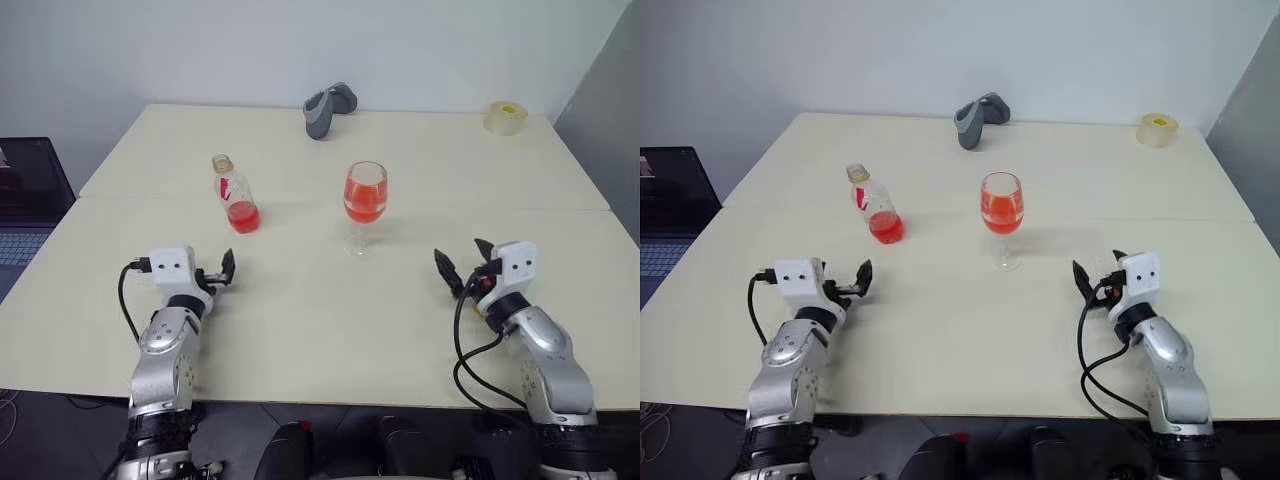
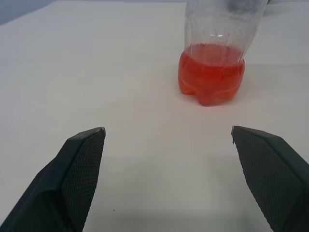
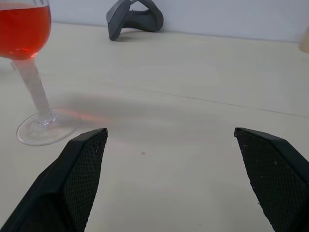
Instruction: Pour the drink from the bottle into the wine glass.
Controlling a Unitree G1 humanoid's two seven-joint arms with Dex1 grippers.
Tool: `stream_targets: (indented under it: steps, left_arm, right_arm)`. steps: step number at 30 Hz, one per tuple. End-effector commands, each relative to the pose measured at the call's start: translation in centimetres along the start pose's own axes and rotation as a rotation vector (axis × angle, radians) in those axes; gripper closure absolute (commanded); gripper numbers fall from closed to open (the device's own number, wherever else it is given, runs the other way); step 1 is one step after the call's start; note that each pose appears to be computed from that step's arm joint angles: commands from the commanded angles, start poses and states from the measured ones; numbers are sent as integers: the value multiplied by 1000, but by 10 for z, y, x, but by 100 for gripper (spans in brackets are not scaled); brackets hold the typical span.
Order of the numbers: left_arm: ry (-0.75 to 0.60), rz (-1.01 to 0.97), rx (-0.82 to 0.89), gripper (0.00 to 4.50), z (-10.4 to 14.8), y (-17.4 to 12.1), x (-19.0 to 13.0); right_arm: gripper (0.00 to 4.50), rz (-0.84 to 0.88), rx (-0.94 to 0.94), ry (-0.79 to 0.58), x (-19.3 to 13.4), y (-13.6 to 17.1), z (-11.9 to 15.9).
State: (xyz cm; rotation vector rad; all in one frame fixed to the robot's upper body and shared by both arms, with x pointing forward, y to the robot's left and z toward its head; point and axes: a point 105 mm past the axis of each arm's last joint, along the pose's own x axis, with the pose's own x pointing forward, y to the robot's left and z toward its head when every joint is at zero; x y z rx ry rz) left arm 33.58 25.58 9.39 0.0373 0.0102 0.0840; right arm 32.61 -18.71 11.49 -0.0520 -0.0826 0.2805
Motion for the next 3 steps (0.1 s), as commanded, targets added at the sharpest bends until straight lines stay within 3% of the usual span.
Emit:
stream_targets:
  steps: [1,3]
  left_arm:
    - [-79,17,44,2,19,2,-3]
    - [-58,1,68,2,15,3,-5]
  right_arm:
    - [0,4,-16,-82,6,0,15]
    - [0,9,-14,-81,8,1,14]
